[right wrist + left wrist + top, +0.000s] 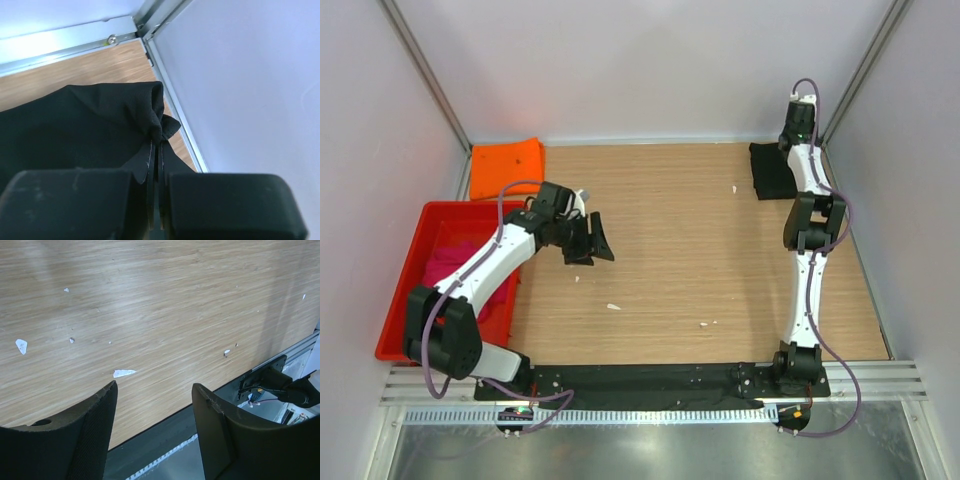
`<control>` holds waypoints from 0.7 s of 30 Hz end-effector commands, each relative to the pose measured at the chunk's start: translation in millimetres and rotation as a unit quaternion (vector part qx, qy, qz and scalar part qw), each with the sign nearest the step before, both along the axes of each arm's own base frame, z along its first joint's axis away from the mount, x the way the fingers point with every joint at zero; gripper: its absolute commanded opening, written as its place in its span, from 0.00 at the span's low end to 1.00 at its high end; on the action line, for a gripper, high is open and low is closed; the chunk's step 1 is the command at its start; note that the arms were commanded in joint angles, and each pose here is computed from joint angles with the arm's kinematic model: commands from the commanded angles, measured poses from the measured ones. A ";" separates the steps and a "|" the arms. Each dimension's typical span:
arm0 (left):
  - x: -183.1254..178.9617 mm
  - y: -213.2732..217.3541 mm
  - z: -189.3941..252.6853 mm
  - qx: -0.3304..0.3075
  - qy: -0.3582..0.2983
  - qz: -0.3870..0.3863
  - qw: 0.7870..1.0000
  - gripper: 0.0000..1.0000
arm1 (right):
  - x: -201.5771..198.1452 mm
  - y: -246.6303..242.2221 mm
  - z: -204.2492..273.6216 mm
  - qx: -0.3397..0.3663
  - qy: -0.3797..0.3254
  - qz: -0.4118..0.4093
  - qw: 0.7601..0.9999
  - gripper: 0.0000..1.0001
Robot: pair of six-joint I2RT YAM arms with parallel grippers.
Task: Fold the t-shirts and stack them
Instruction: Neatly place the folded tshirt to the corner
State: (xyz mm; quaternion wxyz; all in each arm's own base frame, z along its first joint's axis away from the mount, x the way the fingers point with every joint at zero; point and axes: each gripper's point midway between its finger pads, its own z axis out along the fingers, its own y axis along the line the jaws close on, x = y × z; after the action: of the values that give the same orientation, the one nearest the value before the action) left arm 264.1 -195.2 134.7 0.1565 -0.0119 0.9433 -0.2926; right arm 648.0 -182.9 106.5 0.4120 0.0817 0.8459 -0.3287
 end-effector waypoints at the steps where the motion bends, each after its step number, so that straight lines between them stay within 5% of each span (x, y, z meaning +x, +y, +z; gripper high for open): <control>1: 11.0 -4.0 11.6 -0.007 -0.012 0.002 1.000 0.62 | 14.0 -9.8 7.2 0.022 -0.056 -0.011 0.998 0.01; 10: 26.2 -10.6 23.3 -0.019 -0.014 0.019 1.000 0.61 | 7.9 27.2 6.7 0.082 -0.047 0.024 0.995 0.01; 21: 51.6 -29.7 37.5 -0.060 -0.029 0.024 0.998 0.63 | -35.1 147.1 -8.5 0.191 0.004 0.080 0.978 0.01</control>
State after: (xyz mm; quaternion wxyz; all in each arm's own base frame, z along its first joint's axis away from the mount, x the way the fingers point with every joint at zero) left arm 294.4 -210.4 155.8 0.1664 -0.0429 0.9346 -0.3113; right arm 619.5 -74.8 50.1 0.3773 0.0686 0.9044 -0.1870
